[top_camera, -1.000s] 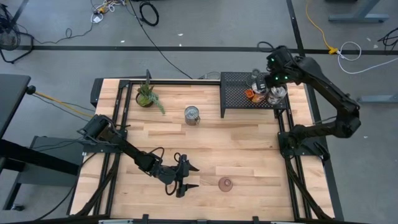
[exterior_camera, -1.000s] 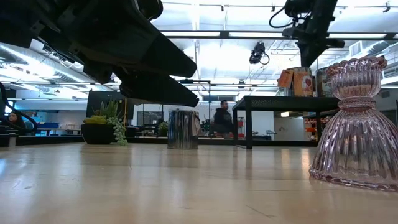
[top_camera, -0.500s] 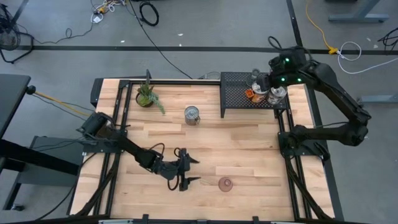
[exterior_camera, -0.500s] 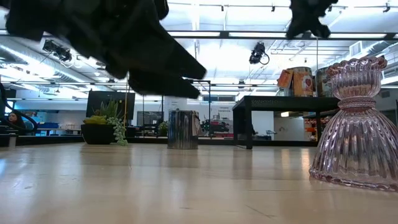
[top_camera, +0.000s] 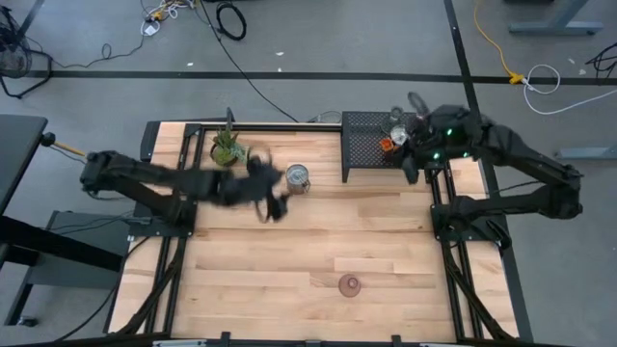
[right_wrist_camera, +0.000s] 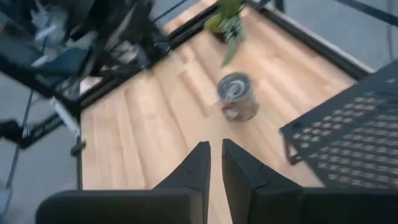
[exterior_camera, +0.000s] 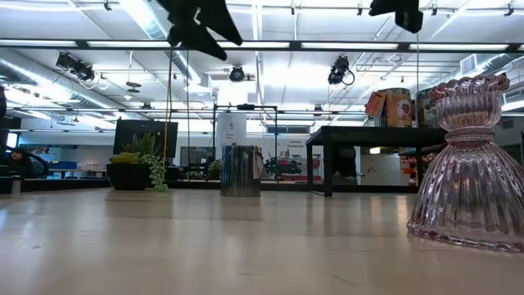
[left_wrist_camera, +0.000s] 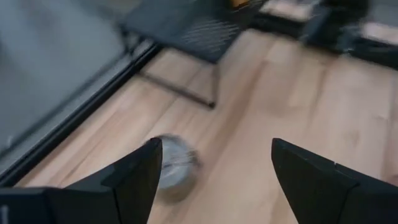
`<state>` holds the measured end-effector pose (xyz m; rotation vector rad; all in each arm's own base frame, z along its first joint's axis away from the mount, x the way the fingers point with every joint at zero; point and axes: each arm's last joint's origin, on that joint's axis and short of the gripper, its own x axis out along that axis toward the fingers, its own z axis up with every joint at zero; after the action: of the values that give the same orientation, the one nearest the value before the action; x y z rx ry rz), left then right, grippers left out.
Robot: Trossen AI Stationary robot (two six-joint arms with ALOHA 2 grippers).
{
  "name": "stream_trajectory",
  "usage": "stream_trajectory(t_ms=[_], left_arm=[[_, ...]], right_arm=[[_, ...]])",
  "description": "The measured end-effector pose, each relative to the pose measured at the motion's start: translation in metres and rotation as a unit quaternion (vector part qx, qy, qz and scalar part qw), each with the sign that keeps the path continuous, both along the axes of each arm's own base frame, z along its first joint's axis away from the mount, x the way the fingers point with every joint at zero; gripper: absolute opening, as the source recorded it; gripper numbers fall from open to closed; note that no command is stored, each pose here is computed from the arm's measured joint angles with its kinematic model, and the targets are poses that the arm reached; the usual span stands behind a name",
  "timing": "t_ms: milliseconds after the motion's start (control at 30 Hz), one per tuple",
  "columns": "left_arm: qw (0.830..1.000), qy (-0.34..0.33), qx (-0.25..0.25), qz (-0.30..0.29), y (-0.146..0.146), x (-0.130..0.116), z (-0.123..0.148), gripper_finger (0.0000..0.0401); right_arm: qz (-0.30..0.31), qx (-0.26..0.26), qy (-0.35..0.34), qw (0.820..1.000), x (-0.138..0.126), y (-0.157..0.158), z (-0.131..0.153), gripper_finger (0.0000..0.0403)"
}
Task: Pick & Place candle stick holders
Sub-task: Put the brown scented candle on the shelf
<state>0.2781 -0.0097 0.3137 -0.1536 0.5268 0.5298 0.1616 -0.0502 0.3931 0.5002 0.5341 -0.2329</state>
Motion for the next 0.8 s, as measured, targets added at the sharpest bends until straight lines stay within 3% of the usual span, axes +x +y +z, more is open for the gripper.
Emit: stream_trajectory(t_ms=[133, 267, 433, 633, 800], left_arm=[[0.997, 0.031, -0.047, 0.047, 0.047, -0.005, 0.032, 0.03], [0.989, 0.056, -0.117, 0.076, 0.087, -0.009, 0.037, 0.03], [0.977, 0.1, -0.173, 0.071, 0.109, 0.003, 0.012, 0.03], [0.964, 0.164, -0.201, 0.053, 0.118, 0.033, -0.03, 0.03], [0.957, 0.204, -0.197, 0.061, 0.124, 0.042, -0.052, 0.0294]], right_arm=[[0.04, 0.003, -0.017, 0.999, 0.012, 0.013, -0.019, 0.004], [0.067, -0.002, -0.035, 0.997, 0.021, 0.022, -0.032, 0.004], [0.081, -0.04, -0.063, 0.994, 0.03, 0.032, -0.038, 0.004], [0.095, -0.055, -0.075, 0.991, 0.035, 0.041, -0.044, 0.004], [0.089, -0.068, -0.068, 0.991, 0.035, 0.046, -0.048, 0.004]])
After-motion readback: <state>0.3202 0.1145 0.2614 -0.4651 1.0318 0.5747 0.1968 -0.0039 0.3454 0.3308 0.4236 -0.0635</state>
